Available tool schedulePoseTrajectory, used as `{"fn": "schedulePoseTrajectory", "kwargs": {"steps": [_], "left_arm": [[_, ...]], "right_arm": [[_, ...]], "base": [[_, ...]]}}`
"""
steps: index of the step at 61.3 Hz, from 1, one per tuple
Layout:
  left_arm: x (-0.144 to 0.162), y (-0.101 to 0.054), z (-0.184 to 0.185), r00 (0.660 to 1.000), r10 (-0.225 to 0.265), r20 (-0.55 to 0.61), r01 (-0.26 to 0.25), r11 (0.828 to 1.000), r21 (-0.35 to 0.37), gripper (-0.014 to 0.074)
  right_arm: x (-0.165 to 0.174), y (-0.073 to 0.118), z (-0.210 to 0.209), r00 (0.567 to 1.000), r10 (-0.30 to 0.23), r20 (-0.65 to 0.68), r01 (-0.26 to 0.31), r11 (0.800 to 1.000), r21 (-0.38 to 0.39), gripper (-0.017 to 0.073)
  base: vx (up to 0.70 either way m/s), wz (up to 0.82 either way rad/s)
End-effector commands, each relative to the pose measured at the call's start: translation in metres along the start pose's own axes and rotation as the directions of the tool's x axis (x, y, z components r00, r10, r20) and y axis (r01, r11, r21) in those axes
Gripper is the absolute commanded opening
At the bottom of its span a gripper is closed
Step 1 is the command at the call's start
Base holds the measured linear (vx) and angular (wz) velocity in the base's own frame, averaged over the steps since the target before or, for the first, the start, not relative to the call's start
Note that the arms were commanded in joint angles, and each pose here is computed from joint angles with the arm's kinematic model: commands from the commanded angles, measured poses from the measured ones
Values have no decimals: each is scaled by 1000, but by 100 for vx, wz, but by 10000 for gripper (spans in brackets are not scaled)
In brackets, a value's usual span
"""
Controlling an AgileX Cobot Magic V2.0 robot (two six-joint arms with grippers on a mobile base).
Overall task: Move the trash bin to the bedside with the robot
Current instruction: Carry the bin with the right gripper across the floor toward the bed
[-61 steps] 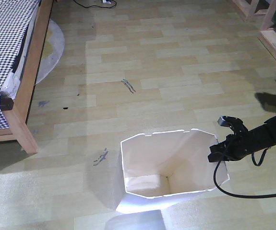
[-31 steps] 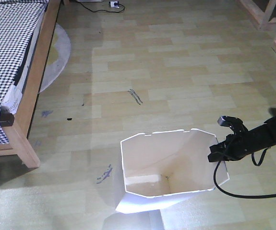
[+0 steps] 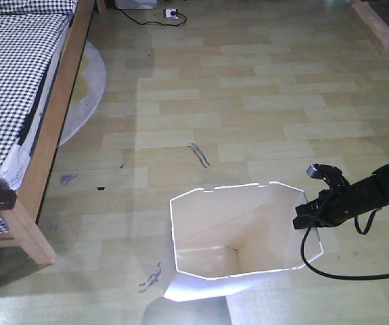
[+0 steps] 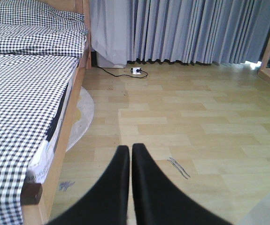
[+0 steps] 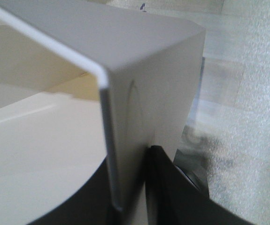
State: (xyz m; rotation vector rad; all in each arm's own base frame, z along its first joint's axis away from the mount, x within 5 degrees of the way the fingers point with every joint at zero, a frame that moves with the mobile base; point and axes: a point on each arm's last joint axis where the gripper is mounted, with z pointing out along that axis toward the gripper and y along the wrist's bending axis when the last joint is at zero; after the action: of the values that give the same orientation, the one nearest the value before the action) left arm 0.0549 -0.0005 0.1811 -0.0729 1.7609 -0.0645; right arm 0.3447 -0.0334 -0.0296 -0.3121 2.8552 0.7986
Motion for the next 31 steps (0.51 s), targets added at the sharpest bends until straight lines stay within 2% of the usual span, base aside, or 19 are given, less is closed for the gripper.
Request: {"fn": "schedulePoseTrajectory", "kwargs": {"steps": [1,31], "left_arm": [[-1,0,1,998,-10,64,10,1000,4,-6],[-1,0,1,998,-10,64,10,1000,4,-6]], "right_arm": [[-21,27,-28,996,9,88,7,984,-177,-3],[-21,27,-28,996,9,88,7,984,-177,-3]], "base": [[27,4],[27,1]]}}
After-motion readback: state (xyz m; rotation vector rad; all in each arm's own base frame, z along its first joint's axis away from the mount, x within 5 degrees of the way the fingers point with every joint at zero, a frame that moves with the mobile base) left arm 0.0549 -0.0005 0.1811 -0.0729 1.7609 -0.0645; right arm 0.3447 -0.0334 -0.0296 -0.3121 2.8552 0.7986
